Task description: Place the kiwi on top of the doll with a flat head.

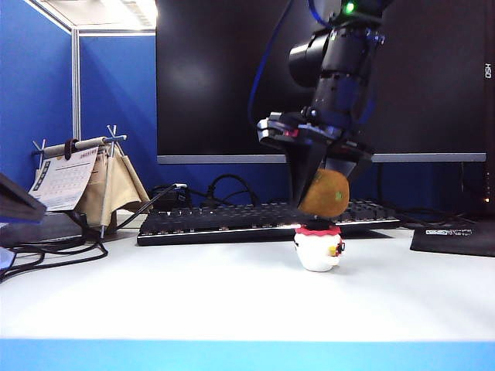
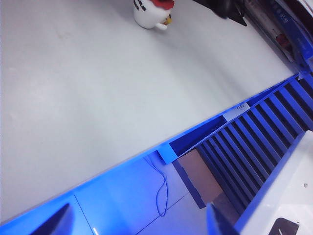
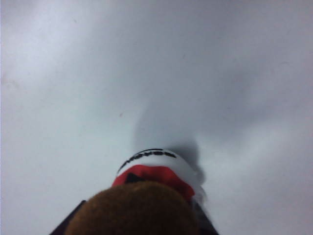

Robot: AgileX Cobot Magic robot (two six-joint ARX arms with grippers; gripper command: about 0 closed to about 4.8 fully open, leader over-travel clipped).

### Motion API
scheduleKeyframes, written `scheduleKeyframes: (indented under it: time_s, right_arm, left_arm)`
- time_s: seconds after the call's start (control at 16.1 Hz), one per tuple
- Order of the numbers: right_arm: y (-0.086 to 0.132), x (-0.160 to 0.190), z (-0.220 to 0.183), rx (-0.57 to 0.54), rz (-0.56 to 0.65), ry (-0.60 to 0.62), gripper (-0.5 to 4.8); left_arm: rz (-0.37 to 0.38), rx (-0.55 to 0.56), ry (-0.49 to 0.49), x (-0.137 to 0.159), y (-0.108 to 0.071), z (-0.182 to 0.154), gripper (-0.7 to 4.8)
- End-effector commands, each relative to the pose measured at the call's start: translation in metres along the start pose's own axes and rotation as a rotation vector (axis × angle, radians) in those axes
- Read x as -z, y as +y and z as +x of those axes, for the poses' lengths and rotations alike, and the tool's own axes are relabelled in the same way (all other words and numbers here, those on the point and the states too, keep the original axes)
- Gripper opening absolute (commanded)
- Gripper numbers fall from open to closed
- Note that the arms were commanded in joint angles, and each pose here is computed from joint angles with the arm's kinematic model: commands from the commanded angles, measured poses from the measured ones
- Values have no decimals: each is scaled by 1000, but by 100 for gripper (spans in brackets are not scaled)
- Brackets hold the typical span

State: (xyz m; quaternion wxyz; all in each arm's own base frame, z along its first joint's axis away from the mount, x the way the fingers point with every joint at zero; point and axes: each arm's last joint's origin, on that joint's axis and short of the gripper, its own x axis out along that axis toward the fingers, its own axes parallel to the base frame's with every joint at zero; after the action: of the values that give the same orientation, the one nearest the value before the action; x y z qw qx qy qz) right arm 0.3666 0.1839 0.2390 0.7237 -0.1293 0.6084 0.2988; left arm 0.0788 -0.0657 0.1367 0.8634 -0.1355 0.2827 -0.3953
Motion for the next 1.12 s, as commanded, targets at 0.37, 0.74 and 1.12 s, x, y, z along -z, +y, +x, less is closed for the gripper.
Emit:
scheduleKeyframes:
  time_s: [0.37,0.74,1.12]
  right_arm:
    - [1,1,6,-30,6,33,268]
    - [0,1,5,-2,5,35,328]
    - [0,1,5,1,5,40,329]
  left_arm:
    - [-1,5,19,1,0,0,354]
    - [-2,6,19,1,0,0,354]
    - [-2,6,19,1,0,0,354]
